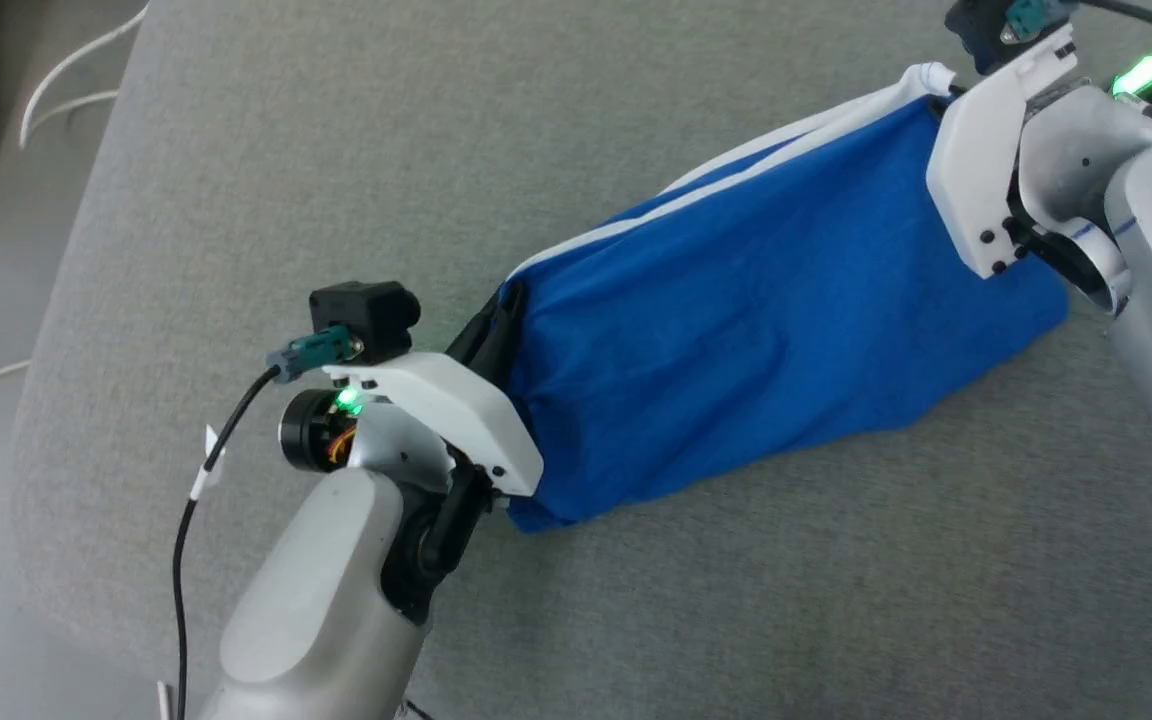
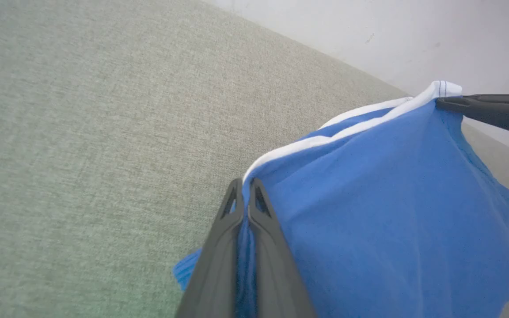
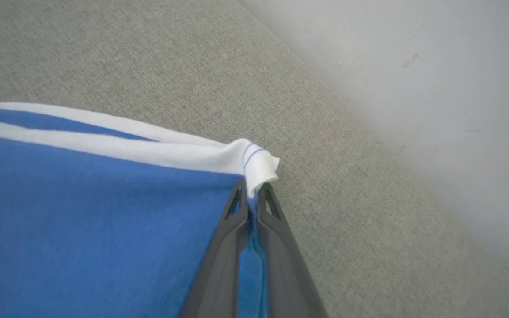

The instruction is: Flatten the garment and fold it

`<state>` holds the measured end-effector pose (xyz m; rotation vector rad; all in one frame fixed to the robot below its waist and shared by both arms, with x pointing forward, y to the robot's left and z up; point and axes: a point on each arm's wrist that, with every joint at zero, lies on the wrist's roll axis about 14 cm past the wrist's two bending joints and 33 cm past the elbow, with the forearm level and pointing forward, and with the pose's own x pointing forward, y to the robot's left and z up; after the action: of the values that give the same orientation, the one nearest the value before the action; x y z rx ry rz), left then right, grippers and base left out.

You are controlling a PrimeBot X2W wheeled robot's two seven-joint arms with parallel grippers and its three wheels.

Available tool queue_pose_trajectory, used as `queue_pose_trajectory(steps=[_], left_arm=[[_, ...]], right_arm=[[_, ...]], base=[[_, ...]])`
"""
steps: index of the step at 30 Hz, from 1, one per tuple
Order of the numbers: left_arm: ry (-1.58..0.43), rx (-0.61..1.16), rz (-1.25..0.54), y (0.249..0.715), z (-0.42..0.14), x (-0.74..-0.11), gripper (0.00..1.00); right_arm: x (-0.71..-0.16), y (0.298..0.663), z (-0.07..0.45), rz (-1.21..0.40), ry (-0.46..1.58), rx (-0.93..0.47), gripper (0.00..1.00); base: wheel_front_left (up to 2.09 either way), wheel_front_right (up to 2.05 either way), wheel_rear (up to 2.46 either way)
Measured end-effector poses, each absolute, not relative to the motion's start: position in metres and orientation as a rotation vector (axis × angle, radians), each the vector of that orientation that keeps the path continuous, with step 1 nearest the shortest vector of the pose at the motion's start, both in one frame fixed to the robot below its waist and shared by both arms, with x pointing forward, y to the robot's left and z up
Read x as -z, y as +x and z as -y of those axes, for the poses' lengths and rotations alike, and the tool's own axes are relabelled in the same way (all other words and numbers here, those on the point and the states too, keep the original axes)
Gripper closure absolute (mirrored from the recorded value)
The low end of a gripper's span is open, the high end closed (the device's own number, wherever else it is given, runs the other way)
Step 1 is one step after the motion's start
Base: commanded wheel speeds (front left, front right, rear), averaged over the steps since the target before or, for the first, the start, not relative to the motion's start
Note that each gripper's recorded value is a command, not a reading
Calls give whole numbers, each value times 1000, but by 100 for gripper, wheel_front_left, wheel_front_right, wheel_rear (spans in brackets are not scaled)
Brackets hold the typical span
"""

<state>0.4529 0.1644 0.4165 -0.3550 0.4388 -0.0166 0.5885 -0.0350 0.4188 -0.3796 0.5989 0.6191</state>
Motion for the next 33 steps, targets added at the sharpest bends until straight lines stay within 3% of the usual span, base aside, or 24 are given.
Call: queue_pose_trajectory(steps=[2,3,4,5,6,13,18,26,33], left_arm=[[-355,2,-446,453,-168,-411,95],[-357,-2,-449,453,-169,-409,34],[-358,-6,-449,453,-170,-407,0],[-358,-7,-448,453,-171,-407,0],[-360,-4,-444,454,-171,-407,0],[-361,18,-321,454,-173,-438,0],[-311,21,-242,427,-180,-459,0],[-304,40,-325,362,-160,-444,0],[-314,34,-366,350,-150,-434,0]], right_arm=[[-408,591,29,-625,-385,-634,100],[-402,592,26,-641,-380,-638,100],[-397,593,24,-659,-371,-640,100],[-392,593,23,-672,-366,-641,65],[-390,593,21,-679,-362,-644,2],[-411,590,11,-587,-259,-654,0],[-437,571,12,-464,-138,-651,0],[-477,526,49,-282,-13,-558,0],[-498,485,82,-161,124,-405,0]], base=[[0,0,0],[0,0,0],[0,0,0],[0,0,0],[0,0,0],[0,0,0],[0,0,0],[0,0,0],[0,0,0]])
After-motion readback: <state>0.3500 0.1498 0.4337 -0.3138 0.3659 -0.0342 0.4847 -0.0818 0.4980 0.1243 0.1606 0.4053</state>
